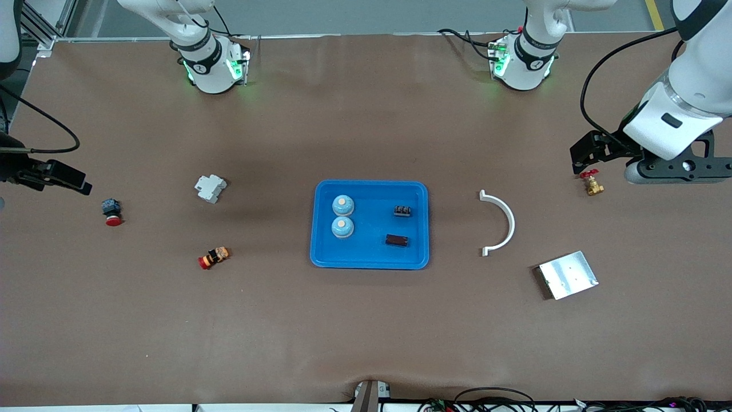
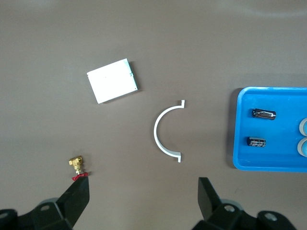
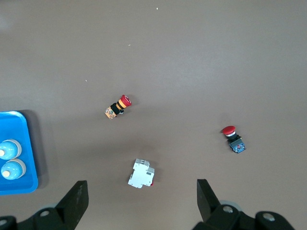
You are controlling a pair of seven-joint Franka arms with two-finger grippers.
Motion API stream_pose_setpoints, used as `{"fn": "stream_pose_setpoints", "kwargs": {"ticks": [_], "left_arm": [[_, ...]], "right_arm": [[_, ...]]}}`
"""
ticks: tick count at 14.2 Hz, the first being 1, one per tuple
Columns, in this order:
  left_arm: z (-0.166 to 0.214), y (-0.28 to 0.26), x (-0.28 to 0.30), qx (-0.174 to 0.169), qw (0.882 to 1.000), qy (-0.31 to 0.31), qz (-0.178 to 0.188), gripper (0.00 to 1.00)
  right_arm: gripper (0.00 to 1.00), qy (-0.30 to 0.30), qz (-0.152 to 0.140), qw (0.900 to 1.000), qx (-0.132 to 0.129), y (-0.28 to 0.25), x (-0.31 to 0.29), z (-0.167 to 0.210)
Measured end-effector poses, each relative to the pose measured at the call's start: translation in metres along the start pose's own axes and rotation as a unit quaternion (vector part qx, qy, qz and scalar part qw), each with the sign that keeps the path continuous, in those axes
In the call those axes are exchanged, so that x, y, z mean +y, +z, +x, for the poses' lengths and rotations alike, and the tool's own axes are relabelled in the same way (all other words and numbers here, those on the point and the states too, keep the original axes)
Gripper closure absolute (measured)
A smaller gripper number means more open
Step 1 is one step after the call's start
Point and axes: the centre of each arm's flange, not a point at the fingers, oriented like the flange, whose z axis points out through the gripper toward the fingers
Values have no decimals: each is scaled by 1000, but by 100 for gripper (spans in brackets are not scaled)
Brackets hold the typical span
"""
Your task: Place electrolytic capacitor and blue bell in tray
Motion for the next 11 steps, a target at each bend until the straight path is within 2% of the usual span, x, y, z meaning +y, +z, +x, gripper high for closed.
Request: {"fn": "stream_pose_setpoints", "kwargs": {"ticks": [11], "left_arm": [[0,1,1,-2,1000,14,0,0]], "right_arm": [[0,0,0,1000,0,0,0,0]]}}
